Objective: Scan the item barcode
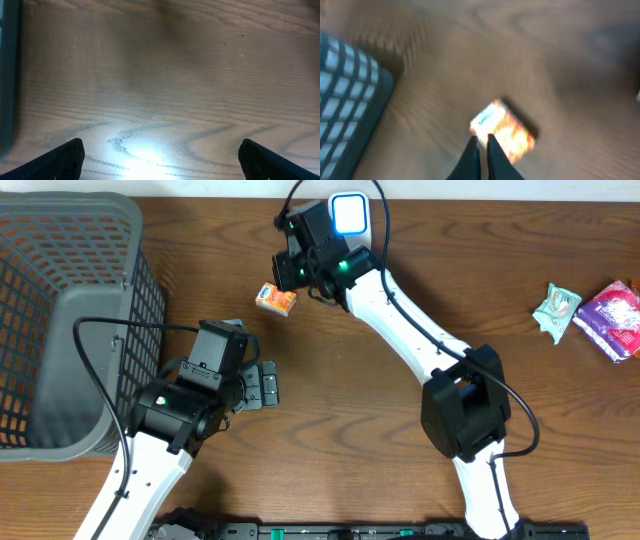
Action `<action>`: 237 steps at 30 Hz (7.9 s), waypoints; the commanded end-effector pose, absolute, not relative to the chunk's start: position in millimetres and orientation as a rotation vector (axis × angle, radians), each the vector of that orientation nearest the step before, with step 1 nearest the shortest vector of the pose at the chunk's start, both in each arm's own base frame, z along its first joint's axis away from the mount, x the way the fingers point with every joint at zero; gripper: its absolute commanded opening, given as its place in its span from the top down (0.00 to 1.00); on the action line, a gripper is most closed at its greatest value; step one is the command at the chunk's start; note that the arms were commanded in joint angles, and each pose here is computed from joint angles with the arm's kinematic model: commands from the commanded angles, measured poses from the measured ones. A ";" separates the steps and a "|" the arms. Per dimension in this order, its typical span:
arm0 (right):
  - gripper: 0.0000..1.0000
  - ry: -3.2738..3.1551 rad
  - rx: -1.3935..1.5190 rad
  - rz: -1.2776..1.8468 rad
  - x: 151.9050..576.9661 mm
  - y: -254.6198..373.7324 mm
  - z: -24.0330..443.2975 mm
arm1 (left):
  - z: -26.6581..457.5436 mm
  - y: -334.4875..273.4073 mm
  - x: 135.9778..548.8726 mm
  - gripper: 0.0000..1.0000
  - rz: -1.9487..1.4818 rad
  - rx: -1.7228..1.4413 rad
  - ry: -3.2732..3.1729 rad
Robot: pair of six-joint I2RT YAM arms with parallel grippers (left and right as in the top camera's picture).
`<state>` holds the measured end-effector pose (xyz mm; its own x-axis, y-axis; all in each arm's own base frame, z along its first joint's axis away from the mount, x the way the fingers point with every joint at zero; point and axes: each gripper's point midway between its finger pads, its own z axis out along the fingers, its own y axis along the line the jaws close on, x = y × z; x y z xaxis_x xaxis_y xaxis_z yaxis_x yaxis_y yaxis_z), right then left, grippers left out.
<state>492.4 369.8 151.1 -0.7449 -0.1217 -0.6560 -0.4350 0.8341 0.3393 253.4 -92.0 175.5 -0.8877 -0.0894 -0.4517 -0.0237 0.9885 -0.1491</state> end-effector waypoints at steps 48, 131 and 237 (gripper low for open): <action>0.33 2.738 -0.588 0.884 417.4 398.9 29.7 | 175.4 -89.9 253.9 0.02 -0.178 -0.071 2.659; 0.90 3.291 -0.588 0.862 366.0 203.5 10.5 | 175.4 -89.9 253.9 0.02 -0.178 -0.071 2.659; 0.19 3.255 0.157 1.089 368.0 63.8 45.8 | 175.4 -89.9 253.9 0.02 -0.178 -0.071 2.659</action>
